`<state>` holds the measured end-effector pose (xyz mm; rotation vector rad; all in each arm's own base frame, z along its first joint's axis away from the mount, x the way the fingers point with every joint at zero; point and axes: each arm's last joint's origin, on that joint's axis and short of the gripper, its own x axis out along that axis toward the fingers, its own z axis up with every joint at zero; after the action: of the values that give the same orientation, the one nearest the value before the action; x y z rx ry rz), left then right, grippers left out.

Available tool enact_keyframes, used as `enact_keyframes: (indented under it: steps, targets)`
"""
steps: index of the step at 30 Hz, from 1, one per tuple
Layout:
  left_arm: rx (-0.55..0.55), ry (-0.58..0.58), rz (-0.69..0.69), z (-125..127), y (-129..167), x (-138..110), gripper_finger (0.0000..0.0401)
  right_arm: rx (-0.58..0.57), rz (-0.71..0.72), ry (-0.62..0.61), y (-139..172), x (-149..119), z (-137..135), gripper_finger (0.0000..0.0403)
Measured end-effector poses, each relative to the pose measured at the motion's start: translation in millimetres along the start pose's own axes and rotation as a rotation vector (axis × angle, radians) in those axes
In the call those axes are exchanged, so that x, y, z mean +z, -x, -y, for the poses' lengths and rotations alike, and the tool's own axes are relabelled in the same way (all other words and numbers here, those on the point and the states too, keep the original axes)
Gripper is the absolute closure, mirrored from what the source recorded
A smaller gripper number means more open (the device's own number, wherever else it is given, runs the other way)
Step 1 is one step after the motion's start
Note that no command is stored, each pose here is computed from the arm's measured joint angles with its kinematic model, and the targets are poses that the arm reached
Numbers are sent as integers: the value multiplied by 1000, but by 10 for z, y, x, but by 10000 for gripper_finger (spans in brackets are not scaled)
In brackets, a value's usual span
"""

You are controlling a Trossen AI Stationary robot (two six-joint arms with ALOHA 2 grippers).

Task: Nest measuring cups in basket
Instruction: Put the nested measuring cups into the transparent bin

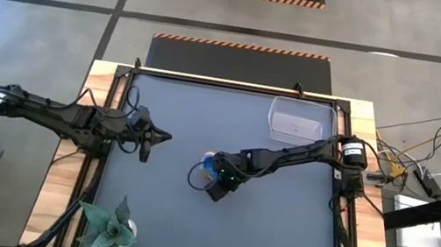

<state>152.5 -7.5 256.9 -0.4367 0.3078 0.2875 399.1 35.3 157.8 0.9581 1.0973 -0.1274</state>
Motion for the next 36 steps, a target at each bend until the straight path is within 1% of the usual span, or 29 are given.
enact_keyframes:
  steps: [3, 7, 10, 14, 16, 18, 26, 32, 36]
  targets:
    - [1, -6, -1, -1, 0, -1, 401, -13, -9, -12, 9, -8, 9, 279]
    - [2, -8, -3, -2, 0, -2, 401, -74, -53, -33, 17, -54, 66, 243]
    - [5, -8, -2, -6, -1, -1, 401, -120, -89, -45, 36, -89, 101, 223]
    - [15, -6, -3, -25, -9, -8, 401, -133, -100, -35, 84, -91, 77, 205]
    - [20, -6, -5, -33, -14, -16, 401, -127, -97, 0, 116, -72, 35, 200]
    - [21, -5, -4, -37, -17, -18, 401, -146, -86, 28, 154, -53, -1, 198]
    - [27, -2, -6, -47, -21, -23, 401, -288, -23, 138, 294, 12, -89, 198]
    - [28, -1, -6, -48, -22, -24, 401, -308, 20, 184, 320, 45, -131, 197]
    - [28, -1, -6, -49, -22, -24, 401, -342, 46, 214, 315, 34, -137, 197]
